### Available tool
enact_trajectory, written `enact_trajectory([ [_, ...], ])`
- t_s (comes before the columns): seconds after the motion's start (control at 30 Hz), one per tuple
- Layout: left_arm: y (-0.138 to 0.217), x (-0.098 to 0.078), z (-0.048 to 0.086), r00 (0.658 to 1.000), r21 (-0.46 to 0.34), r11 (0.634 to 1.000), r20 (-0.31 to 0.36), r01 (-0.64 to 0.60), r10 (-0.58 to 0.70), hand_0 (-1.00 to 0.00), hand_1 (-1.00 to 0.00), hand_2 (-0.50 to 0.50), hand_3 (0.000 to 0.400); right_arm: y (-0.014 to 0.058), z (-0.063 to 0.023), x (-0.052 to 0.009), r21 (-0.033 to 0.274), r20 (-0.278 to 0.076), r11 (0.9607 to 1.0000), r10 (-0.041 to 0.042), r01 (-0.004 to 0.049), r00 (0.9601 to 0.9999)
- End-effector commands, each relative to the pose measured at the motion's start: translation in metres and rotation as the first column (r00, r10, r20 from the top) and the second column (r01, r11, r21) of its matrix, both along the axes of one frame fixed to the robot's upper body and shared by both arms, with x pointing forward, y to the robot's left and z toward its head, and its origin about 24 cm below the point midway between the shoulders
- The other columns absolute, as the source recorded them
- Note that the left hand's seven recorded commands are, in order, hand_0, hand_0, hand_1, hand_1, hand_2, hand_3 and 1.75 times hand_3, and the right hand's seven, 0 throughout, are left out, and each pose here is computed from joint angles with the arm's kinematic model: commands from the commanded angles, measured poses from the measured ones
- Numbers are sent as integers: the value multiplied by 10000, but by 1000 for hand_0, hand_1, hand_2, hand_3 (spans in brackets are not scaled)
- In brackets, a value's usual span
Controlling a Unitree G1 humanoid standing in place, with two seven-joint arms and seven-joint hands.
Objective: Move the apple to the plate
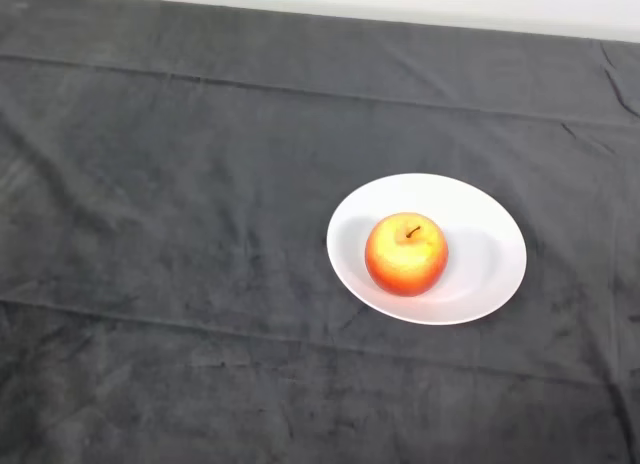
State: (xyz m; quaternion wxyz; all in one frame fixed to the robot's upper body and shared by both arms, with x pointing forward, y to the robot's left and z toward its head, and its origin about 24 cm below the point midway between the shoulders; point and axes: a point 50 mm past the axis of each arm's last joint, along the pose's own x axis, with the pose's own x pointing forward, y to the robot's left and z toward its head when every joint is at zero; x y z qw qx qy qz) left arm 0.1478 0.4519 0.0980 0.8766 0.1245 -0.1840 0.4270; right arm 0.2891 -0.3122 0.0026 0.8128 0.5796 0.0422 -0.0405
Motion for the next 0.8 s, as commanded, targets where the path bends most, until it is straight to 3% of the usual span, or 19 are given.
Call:
enact_trajectory([
  [0.03,26,-5,2,9991,-89,9995,308,-302,304,0,0,0,0,-93,46,-15,-120,63,9996,-245,245,9997],
  [0.8,29,-7,-1,9993,-89,9996,254,-256,258,0,0,0,0,-93,46,-15,-121,64,9996,-244,245,9997],
])
